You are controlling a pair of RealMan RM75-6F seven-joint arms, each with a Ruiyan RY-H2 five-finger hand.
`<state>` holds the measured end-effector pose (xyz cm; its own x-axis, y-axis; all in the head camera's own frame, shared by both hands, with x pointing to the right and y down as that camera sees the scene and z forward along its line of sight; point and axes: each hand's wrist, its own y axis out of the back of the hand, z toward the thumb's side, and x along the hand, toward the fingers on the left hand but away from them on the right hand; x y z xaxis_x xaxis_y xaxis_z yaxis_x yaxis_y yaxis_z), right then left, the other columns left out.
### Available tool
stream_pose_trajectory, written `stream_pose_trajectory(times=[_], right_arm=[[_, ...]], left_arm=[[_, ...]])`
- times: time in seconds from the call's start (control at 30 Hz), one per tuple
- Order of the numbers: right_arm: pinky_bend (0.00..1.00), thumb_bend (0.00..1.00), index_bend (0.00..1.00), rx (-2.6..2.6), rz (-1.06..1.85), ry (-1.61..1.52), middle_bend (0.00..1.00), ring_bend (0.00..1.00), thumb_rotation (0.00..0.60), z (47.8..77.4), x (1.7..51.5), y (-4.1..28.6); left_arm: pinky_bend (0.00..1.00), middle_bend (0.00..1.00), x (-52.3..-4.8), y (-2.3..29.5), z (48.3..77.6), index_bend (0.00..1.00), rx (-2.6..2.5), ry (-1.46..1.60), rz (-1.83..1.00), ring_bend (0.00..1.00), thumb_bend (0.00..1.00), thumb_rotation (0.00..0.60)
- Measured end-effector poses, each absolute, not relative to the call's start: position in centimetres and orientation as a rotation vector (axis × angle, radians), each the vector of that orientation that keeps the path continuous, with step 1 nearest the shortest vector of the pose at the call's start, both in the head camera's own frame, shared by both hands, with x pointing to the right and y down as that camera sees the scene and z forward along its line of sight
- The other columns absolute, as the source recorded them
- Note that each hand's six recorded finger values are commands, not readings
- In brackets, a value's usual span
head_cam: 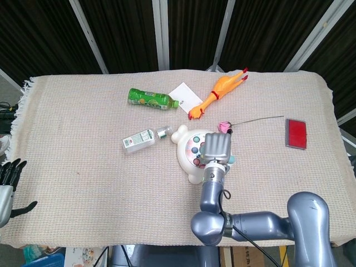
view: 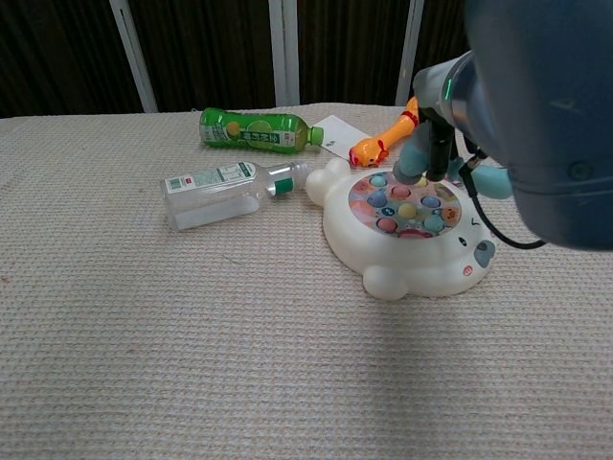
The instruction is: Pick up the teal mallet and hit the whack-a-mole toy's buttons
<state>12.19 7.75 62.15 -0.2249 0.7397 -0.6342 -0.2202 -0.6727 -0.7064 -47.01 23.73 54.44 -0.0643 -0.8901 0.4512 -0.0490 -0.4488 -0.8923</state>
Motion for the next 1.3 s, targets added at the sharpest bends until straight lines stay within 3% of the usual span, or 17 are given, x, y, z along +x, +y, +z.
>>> stream_pose_trajectory(times=[0.47,0.83,1.3], right_arm=[[0.2,0.56,0.87,-1.301,2.048,-0.653,0.64,0.52,0.6,61.5,21.3,7.6],[0.2,0.56,0.87,-1.348,2.154,-0.56,0.64,0.51,0.6,63.2,27.5,9.8],[0.2,0.56,0.87,-1.371,2.247,-0.514,0.64,0.48,0.6,65.9,31.7,11.9]], left_arm=[[0.0,0.0,-46.8,23.4,53.7,0.08,-1.518,1.053,-1.527,0.0,0.0,0.6],[0.0,0.0,-46.2,23.4,53.8,0.08,-1.509,1.033,-1.456,0.0,0.0,0.6],[0.0,0.0,-46.2,23.5,53.9,0.08,-1.514,1.032,-1.472,0.0,0.0,0.6]])
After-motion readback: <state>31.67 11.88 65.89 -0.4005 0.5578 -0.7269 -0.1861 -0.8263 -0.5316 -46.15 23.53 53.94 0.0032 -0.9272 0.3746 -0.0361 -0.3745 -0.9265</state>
